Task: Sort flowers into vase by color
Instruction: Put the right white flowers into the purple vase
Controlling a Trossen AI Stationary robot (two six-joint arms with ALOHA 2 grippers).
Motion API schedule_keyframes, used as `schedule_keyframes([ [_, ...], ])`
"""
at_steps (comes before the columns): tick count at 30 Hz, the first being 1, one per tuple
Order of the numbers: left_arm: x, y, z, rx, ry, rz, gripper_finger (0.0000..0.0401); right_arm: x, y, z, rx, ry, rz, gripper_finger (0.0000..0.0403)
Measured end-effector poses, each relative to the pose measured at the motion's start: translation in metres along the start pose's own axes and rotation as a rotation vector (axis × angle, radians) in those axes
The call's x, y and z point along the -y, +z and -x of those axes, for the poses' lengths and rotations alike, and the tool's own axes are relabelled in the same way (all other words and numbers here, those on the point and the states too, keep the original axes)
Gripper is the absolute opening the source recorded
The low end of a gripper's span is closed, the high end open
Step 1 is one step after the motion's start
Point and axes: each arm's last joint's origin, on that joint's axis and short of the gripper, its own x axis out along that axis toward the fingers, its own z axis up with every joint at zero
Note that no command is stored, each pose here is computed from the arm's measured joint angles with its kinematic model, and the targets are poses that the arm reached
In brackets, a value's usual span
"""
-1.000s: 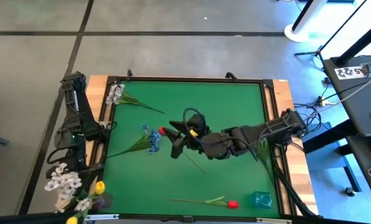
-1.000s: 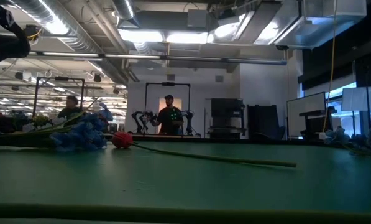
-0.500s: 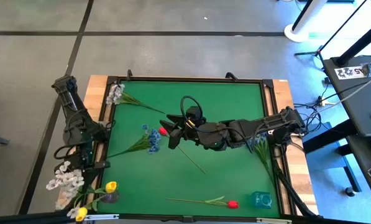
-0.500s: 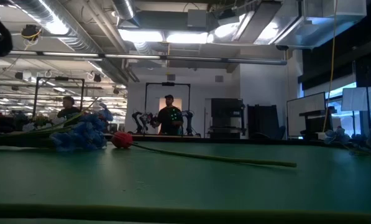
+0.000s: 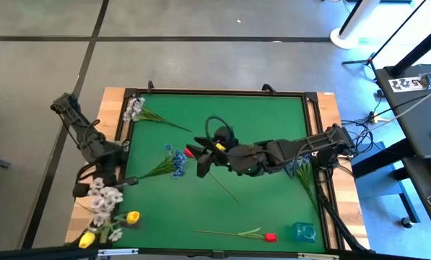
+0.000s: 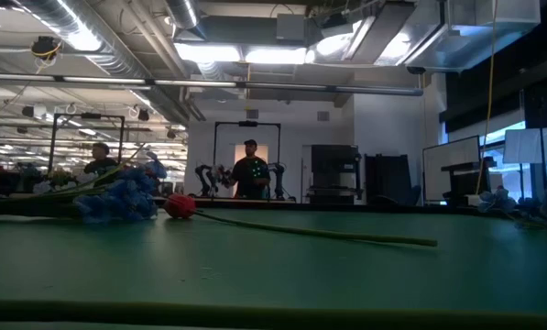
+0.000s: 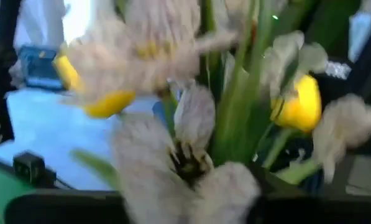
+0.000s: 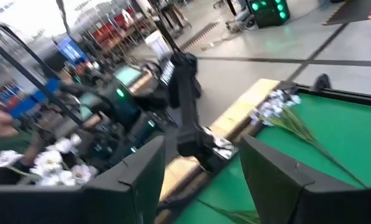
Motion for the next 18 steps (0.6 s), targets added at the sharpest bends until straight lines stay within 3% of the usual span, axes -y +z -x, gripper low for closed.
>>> schedule_keyframes([
  [9, 0.000, -0.007, 0.001, -0.074, 0.000, 0.306, 0.0153, 0.007, -0.002, -0.003, -0.044, -0.033, 0.062, 0.0241],
  [18, 0.006, 0.007, 0.007, -0.118, -0.014, 0.494, 0.0178, 0.006, -0.004, -0.003, -0.100, 0.024, 0.126, 0.0299],
])
